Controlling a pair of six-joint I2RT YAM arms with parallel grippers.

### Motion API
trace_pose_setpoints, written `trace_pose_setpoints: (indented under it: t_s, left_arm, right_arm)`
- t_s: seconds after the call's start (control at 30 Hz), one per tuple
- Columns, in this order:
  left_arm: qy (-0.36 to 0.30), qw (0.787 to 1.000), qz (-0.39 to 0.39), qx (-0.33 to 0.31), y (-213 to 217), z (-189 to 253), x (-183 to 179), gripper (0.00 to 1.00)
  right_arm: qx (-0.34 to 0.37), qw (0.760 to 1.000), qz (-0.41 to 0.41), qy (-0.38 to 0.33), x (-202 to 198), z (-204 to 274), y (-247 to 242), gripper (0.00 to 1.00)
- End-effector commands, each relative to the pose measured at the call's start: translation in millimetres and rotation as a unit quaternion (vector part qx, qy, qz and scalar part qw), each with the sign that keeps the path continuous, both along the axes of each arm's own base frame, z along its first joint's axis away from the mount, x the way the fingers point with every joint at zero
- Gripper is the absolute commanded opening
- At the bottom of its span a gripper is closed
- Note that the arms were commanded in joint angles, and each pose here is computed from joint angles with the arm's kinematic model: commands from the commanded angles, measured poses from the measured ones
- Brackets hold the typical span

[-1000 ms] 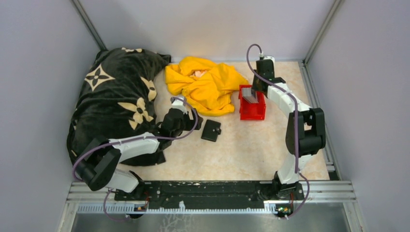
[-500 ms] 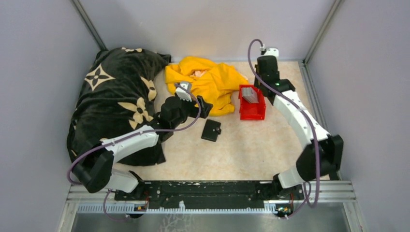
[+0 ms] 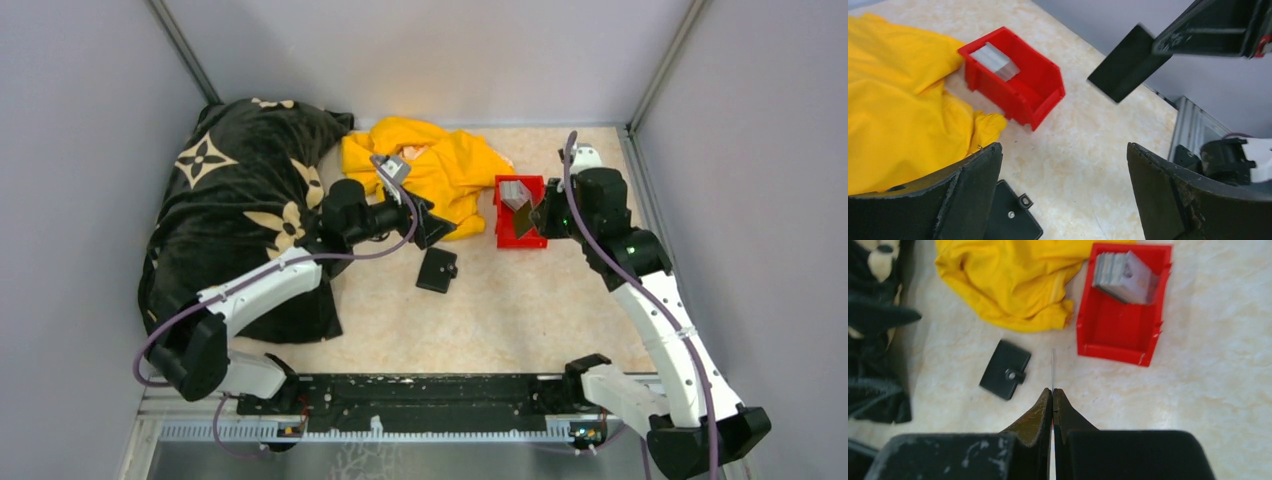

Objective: Put the credit cards into the card holder
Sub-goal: Pick up the credit card from the storage box.

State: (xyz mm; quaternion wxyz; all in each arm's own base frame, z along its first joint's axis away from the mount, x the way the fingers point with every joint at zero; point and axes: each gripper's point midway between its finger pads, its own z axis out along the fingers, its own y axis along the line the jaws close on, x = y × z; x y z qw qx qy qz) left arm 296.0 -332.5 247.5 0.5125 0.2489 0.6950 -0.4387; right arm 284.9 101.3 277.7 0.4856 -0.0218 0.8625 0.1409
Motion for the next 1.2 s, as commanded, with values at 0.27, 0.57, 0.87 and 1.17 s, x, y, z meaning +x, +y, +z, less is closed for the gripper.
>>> trace_pose_setpoints:
  t_s: [0.27,0.57,0.87,1.17]
  left_arm:
    - [0.07,0.973,-0.221,-0.02,-33.4,13.9,-31.6,0.97]
    - [0.101,0.951,-0.291,-0.024,-34.9,2.2,-52.8,0.97]
    - [0.115,0.945,-0.307,-0.013,-37.7,-10.8,-52.0,0.92]
    - [0.129,0.935,-0.329,-0.008,-41.9,-19.9,-51.0,0.76]
  right_arm:
    - [0.14,0.975,0.17,0.03,-60.1,-12.1,62.4,0.0]
    - [0.203,0.952,0.225,0.035,-56.7,-14.1,90.2,0.0]
    - [0.231,0.938,0.255,0.049,-48.8,-18.1,105.4,0.0]
    - [0.238,0.931,0.27,0.066,-39.3,-26.2,114.3,0.0]
